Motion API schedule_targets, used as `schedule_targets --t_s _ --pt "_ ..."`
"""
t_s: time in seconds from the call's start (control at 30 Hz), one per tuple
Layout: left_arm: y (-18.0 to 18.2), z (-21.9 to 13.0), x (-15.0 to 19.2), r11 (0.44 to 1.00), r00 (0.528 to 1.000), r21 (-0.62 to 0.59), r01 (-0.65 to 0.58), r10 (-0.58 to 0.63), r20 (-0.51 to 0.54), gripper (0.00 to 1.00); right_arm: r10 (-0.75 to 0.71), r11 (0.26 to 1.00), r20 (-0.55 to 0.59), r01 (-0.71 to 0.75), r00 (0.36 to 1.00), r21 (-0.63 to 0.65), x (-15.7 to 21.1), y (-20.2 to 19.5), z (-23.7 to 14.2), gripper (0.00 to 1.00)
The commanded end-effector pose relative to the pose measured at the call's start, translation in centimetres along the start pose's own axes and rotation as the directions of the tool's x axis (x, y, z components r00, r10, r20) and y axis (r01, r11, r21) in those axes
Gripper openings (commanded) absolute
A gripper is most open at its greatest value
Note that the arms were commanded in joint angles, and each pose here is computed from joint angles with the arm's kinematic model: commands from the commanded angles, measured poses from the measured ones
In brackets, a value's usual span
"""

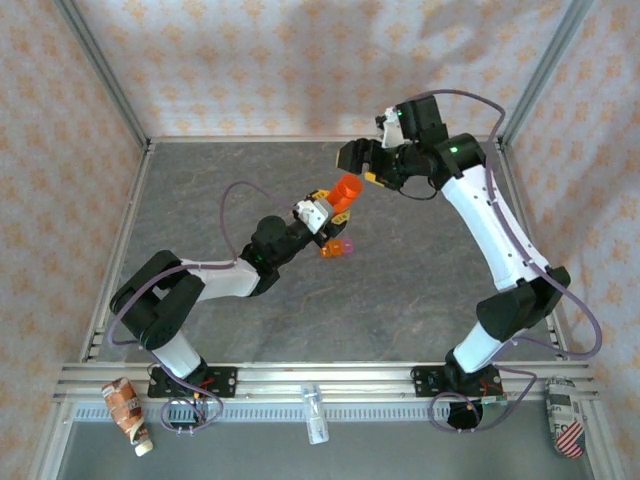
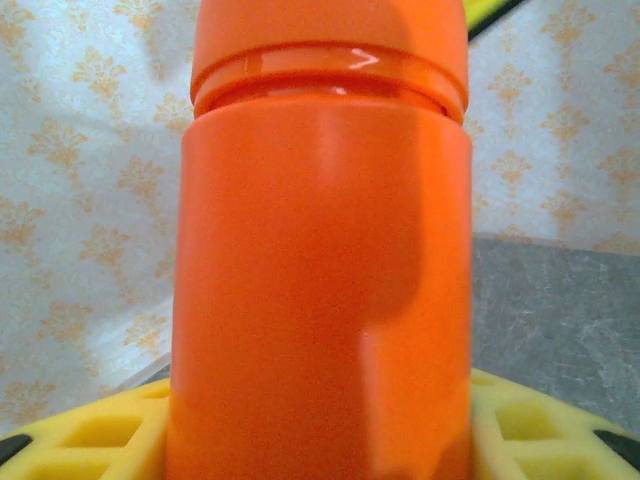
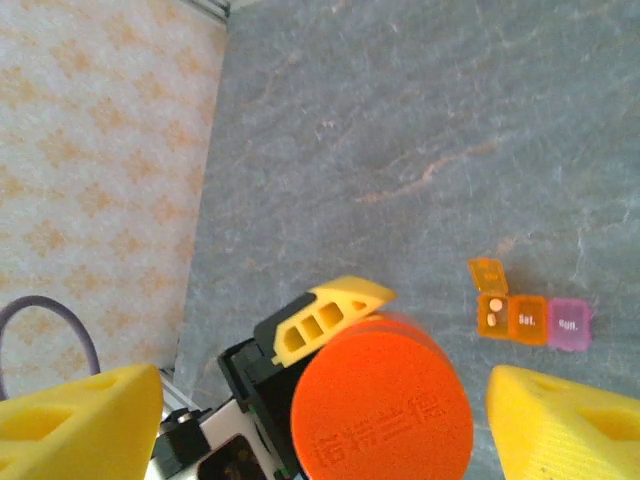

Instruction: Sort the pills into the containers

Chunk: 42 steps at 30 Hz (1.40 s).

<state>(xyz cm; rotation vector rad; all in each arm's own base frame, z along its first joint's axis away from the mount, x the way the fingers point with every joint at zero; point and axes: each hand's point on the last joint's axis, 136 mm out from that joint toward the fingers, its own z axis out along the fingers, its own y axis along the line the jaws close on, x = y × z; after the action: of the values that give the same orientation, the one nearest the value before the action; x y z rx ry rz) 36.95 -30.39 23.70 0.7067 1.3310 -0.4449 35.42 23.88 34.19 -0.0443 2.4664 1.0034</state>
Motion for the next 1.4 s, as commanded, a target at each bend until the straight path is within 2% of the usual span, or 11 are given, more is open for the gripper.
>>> schedule_targets --t_s 0.0,0.13,0.3,0.5,0.9,1.37 --pt "0.2 -0.1 -3.5 0.998 0.992 0.043 0.038 -0.043 0.122 0.0 -0.02 0.999 0.034 0.019 0.999 0.035 -0.3 -0.7 -2.4 0.84" --pt "-0.4 -0.5 -4.1 0.986 0.985 0.142 0.085 -0.104 0.135 0.0 -0.107 0.994 0.057 0.105 0.993 0.043 -0.2 -0.8 -4.0 0.84" --pt "-1.2 -1.0 -5.2 0.943 0.966 0.284 0.175 -0.221 0.137 0.0 -0.278 0.961 -0.012 0.278 0.961 0.009 1.9 -0.3 -4.7 0.83" --pt "-2.1 -1.2 -5.9 0.892 0.946 0.384 0.237 -0.302 0.116 0.0 -0.328 0.944 -0.095 0.325 0.94 -0.05 3.4 0.0 -4.2 0.83" --pt "-2.7 -0.9 -5.8 0.859 0.934 0.432 0.276 -0.345 0.088 0.0 -0.363 0.931 -0.147 0.353 0.92 -0.086 4.2 0.9 -2.4 0.81" --pt "-2.9 -0.7 -5.6 0.851 0.933 0.443 0.283 -0.352 0.078 0.0 -0.351 0.936 -0.156 0.34 0.923 -0.092 3.9 0.9 -1.4 0.7"
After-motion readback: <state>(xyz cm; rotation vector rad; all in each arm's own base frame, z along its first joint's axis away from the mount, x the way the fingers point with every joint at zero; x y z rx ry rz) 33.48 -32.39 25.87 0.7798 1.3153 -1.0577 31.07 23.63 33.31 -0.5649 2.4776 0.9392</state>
